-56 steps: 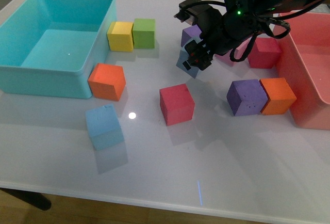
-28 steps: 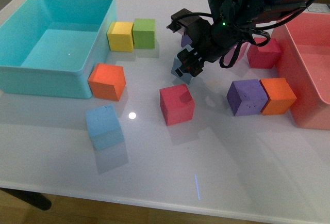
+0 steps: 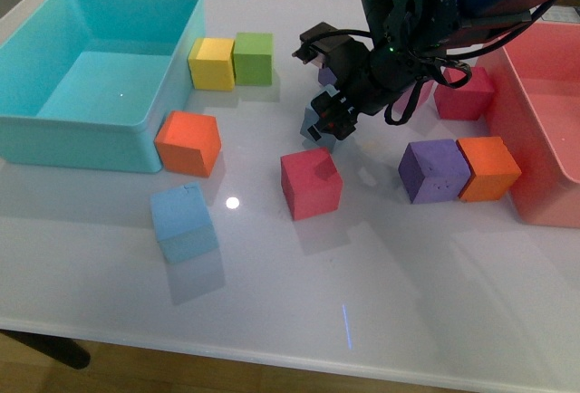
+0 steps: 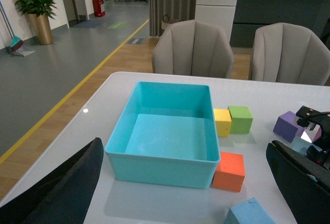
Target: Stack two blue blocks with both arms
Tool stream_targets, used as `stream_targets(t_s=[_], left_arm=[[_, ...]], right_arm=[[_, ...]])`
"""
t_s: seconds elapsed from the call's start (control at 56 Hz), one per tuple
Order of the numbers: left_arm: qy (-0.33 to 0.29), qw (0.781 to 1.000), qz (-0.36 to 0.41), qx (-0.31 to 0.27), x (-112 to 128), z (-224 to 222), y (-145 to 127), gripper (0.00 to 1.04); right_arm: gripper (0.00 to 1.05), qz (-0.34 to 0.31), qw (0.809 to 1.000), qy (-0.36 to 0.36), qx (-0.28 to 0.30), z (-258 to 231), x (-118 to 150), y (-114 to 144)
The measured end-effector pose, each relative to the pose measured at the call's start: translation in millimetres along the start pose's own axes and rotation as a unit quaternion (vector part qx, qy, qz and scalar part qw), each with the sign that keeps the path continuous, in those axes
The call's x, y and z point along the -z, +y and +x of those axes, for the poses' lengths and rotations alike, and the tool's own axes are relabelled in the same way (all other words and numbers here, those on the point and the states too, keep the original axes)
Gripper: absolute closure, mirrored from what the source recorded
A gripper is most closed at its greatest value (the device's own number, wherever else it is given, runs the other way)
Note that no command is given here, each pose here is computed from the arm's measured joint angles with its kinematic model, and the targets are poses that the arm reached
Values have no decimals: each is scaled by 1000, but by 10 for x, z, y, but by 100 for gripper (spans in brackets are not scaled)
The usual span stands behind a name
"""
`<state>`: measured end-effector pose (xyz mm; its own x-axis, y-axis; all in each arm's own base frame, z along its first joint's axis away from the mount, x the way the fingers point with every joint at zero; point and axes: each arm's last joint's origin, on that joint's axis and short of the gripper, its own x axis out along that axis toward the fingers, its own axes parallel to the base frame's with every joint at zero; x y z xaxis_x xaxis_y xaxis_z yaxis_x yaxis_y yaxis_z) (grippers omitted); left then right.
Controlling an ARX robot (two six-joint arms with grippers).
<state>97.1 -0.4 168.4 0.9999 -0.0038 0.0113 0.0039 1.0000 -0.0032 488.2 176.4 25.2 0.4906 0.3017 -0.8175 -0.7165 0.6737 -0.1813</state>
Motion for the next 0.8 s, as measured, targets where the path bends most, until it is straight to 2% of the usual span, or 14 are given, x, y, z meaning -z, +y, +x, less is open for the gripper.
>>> stream_targets(t_s=[0.143,0.286,0.536,0.697,0.804], left_arm=[[0,1000,0,0,0,0,0,9],[0,1000,0,0,0,0,0,9],[0,1000,0,0,0,0,0,9],[0,1000,0,0,0,0,0,9],[0,1000,0,0,0,0,0,9]], right_arm=[[7,-4,1000,-10,2,7,17,-8],[9,-14,999,-43,4,-144,-16,-47],[9,-19,993,-114,12,-725,-261,-110],[9,23,985,-172,-2,-1116,-285,-83],[9,52,974,-220,17,-1483,-261,-96]])
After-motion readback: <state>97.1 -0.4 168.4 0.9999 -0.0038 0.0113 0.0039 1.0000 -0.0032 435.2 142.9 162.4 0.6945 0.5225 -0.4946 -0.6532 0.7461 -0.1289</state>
